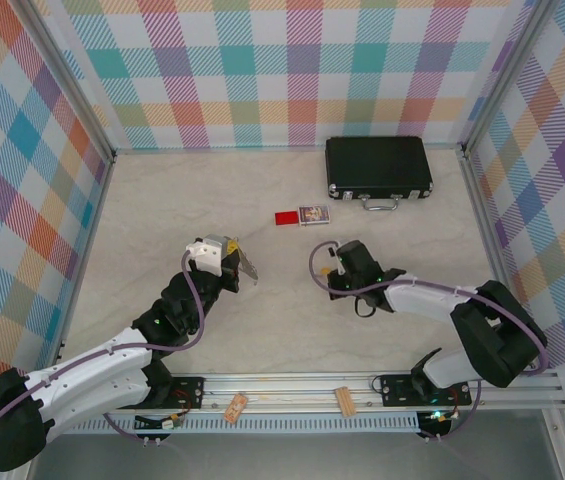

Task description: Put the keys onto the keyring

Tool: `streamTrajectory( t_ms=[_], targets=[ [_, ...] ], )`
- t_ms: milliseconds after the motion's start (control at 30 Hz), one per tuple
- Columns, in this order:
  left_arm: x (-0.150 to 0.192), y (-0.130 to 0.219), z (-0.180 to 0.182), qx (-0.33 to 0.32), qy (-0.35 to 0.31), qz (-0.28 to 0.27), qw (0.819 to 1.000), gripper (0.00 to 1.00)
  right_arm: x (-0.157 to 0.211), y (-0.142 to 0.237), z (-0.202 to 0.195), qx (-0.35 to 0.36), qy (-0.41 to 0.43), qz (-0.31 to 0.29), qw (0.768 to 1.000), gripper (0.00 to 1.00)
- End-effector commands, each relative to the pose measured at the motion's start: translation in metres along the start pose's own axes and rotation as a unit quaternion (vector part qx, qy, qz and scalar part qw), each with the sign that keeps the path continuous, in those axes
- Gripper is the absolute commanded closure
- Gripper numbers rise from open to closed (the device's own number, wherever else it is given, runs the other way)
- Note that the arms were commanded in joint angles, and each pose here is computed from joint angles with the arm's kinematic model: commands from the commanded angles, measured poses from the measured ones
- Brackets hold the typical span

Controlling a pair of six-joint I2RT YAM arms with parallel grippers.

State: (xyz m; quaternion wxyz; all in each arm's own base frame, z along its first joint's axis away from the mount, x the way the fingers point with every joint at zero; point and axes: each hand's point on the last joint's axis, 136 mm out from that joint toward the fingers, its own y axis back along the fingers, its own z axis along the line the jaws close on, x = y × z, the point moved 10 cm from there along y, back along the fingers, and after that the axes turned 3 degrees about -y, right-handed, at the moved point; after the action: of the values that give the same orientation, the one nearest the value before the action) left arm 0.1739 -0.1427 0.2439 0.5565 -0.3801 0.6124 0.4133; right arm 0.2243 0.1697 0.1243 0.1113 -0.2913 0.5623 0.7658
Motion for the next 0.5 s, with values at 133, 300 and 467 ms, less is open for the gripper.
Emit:
streamTrajectory(
  t_ms=[133,300,467],
  targets=[
    [-0.010,0.003,0.000,-0.001,0.010,-0.028,1.000,1.00,-0.023,0.011,0.009,0.040,0.043,0.123,0.991,1.00],
    [-0.009,0.003,-0.001,0.001,0.009,-0.028,1.000,1.00,-0.058,0.011,0.024,0.036,0.070,0.144,0.986,1.00],
    [-0.009,0.004,0.000,-0.003,0.009,-0.029,1.000,1.00,-0.090,0.001,0.037,0.018,0.086,0.171,0.981,1.00]
  ],
)
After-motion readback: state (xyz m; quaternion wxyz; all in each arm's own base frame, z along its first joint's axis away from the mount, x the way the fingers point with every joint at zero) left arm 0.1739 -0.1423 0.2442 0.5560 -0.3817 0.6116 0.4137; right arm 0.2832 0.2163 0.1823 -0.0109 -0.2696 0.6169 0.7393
